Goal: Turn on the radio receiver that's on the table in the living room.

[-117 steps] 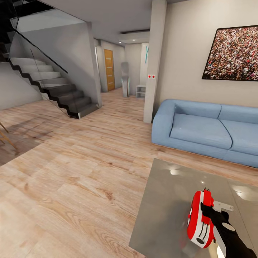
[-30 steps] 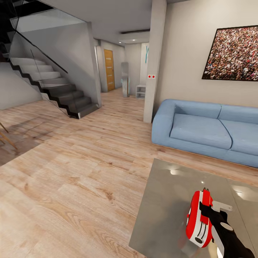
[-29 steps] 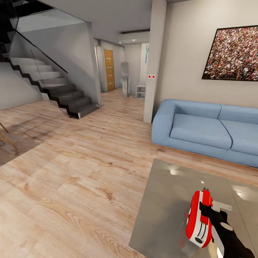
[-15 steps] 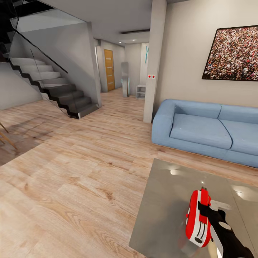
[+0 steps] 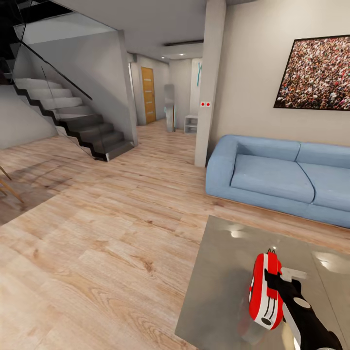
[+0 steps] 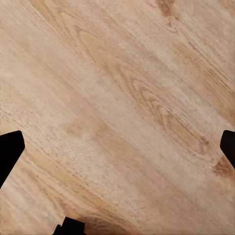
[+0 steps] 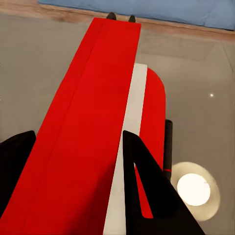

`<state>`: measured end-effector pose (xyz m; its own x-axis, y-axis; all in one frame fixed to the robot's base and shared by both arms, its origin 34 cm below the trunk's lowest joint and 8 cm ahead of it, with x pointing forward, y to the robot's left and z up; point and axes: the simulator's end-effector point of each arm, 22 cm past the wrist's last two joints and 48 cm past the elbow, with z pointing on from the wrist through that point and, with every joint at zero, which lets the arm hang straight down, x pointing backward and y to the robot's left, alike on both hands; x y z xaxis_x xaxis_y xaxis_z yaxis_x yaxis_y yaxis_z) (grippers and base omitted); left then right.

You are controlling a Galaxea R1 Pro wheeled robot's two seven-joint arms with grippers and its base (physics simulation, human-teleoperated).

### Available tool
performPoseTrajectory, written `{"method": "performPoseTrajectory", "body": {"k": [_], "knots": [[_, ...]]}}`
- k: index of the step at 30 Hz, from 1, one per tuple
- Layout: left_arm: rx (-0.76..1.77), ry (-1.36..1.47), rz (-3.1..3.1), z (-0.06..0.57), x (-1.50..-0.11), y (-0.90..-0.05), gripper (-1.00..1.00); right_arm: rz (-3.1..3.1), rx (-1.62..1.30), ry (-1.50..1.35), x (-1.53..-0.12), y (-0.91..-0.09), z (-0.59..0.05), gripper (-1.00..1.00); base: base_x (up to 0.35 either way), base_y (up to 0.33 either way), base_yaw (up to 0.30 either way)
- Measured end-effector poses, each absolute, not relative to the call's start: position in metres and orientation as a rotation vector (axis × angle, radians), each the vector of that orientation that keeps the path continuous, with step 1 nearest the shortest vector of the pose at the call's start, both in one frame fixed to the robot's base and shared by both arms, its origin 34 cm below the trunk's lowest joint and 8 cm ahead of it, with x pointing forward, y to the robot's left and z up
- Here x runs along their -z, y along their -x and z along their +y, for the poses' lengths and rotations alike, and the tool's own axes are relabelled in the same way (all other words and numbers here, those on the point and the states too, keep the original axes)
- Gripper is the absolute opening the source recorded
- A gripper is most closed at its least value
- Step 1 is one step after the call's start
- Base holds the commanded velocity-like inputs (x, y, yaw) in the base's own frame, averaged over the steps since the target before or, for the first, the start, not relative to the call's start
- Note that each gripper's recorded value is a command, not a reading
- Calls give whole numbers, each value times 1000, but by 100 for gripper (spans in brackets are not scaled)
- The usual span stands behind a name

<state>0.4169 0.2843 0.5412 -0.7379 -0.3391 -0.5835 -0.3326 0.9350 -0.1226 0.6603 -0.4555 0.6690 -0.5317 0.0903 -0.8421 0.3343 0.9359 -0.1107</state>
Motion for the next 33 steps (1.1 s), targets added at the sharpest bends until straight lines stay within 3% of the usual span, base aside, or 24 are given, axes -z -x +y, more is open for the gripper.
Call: {"method": "performPoseTrajectory", "body": {"k": [33], "knots": [[12,475,2457,284,-593,-417,100,2125,316,-303,-720,-660,-454,-100,0,0,0]]}}
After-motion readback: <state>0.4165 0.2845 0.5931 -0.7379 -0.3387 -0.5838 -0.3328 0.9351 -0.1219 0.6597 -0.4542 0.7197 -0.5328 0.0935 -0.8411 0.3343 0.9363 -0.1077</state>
